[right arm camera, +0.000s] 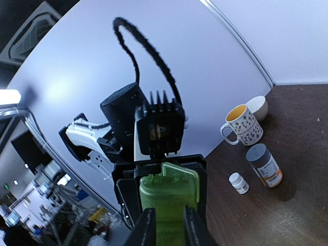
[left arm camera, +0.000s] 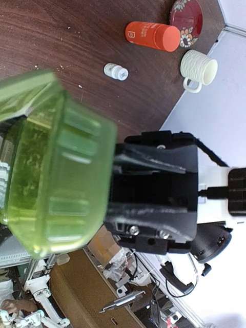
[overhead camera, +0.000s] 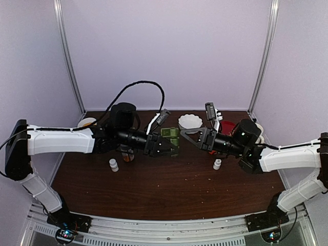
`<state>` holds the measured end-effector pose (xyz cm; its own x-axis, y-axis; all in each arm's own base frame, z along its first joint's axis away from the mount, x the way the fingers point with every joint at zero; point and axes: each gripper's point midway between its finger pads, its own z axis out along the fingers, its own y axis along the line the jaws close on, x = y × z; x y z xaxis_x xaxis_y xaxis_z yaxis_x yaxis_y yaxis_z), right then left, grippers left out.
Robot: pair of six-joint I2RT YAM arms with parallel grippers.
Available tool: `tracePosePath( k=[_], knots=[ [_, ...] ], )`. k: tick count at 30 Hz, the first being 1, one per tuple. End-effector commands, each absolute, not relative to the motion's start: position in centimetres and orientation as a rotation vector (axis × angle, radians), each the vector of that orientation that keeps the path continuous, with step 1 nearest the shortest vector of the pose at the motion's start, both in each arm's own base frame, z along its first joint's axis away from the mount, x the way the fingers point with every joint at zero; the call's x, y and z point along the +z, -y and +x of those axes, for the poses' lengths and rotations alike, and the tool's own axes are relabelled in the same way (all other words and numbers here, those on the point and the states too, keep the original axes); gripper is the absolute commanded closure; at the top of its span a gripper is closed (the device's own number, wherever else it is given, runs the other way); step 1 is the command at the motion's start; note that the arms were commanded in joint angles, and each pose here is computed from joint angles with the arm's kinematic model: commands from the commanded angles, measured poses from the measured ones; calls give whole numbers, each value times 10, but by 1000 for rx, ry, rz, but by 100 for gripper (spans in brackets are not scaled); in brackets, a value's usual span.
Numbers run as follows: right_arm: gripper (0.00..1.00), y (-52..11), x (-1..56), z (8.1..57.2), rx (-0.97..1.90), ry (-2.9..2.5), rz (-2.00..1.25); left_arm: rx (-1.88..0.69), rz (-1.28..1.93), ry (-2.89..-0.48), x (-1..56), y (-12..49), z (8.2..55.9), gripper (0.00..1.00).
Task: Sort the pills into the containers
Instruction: Open the lid of the pill container.
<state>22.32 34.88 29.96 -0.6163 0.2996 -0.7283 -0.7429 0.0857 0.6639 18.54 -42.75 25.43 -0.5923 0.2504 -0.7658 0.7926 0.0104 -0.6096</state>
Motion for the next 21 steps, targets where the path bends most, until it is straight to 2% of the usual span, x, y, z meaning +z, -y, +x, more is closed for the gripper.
tracePosePath(
  k=[1,4,10,15,21],
  knots=[
    [59,-350,306,223,1644,-1539,-471,-1598,1076,-1782,271,427,186,62],
    [38,-347,305,223,1642,-1534,-462,-1595,1076,-1783,270,427,187,62],
    [15,-345,301,225,1603,-1552,-457,-1536,1071,-1824,264,426,192,63],
    [9,-349,282,234,1432,-1682,-492,-1390,1082,-1925,246,423,201,63],
    [9,-349,272,239,1306,-1750,-510,-1332,1098,-1944,242,424,203,63]
  ],
)
